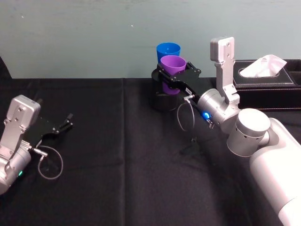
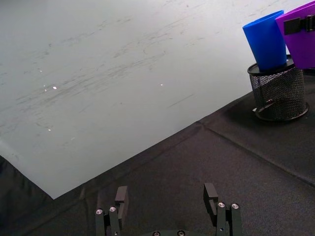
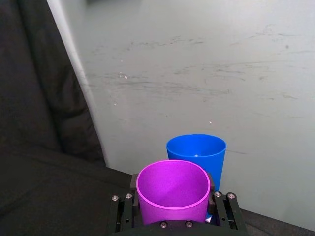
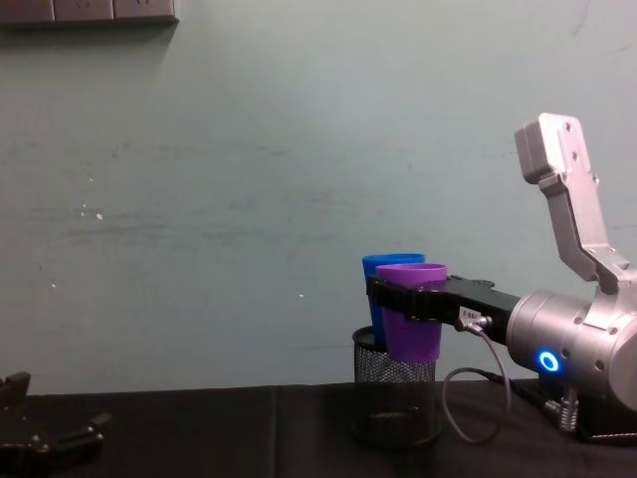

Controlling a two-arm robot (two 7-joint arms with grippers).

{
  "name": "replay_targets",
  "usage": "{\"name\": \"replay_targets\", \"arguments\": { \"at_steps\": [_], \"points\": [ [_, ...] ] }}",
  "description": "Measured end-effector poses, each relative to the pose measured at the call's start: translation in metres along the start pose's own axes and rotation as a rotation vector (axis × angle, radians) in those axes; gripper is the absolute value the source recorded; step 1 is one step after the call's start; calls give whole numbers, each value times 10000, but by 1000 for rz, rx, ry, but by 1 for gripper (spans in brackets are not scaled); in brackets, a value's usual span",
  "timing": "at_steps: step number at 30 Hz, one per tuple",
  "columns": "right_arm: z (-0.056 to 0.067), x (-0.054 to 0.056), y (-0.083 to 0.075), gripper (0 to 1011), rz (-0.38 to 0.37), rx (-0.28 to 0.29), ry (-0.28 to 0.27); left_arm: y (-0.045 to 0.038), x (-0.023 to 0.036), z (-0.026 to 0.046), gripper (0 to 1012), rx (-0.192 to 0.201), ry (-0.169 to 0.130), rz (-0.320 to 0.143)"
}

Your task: Pick up one cup with a gripper and tap it against the other cup.

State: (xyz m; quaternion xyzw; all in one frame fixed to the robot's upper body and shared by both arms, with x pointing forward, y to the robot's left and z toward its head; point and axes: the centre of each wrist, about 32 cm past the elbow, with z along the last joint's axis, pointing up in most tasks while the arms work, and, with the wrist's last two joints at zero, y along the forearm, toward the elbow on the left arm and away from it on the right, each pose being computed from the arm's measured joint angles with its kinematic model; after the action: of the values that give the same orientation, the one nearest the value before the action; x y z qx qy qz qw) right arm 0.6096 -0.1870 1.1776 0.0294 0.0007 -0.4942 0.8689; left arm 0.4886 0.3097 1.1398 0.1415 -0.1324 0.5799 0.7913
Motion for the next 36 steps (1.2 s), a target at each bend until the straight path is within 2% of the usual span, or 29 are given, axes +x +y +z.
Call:
{"name": "replay_targets", "arguments": {
  "at_steps": [36],
  "points": [
    [0,0,0,734,0,0,0,0,0,0,1000,0,0,0]
  ]
}}
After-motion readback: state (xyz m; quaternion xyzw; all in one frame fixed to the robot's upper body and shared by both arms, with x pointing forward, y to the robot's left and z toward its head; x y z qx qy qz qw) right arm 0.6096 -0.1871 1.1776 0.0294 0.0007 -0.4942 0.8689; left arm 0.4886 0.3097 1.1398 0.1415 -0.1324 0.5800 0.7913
